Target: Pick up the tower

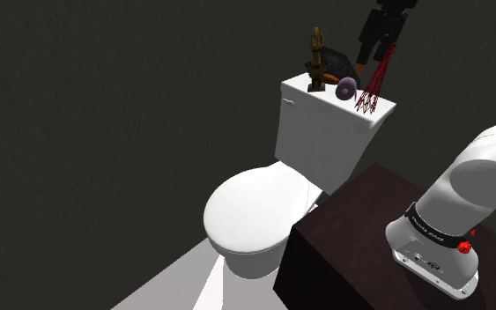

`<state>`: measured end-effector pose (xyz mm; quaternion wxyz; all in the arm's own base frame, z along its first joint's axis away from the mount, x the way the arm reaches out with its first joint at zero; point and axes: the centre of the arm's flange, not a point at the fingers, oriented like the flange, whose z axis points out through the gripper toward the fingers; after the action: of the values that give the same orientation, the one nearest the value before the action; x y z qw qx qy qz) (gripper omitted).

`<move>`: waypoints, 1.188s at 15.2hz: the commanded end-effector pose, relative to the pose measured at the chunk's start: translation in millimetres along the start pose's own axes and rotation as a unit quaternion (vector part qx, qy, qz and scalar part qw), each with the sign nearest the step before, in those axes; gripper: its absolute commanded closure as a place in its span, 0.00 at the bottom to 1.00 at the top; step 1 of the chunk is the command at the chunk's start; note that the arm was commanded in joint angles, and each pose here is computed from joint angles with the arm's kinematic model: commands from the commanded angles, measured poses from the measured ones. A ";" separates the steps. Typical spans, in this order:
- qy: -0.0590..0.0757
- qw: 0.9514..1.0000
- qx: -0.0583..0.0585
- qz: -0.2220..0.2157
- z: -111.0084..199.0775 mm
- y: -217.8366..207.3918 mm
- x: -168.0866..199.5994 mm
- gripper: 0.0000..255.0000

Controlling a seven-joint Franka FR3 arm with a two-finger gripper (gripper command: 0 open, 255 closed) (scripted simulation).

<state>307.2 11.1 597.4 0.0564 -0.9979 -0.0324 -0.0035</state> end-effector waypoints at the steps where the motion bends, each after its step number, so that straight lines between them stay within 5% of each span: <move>1: 0.000 1.000 0.000 0.000 0.0 0.0 0.0 0.00; 9: -0.033 0.997 -0.022 0.068 -7.0 90.7 52.2 0.00; 18: -0.070 0.986 -0.046 0.145 -16.1 199.7 96.1 0.00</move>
<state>410.9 -168.3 593.0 0.0109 -0.9926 0.0997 0.0683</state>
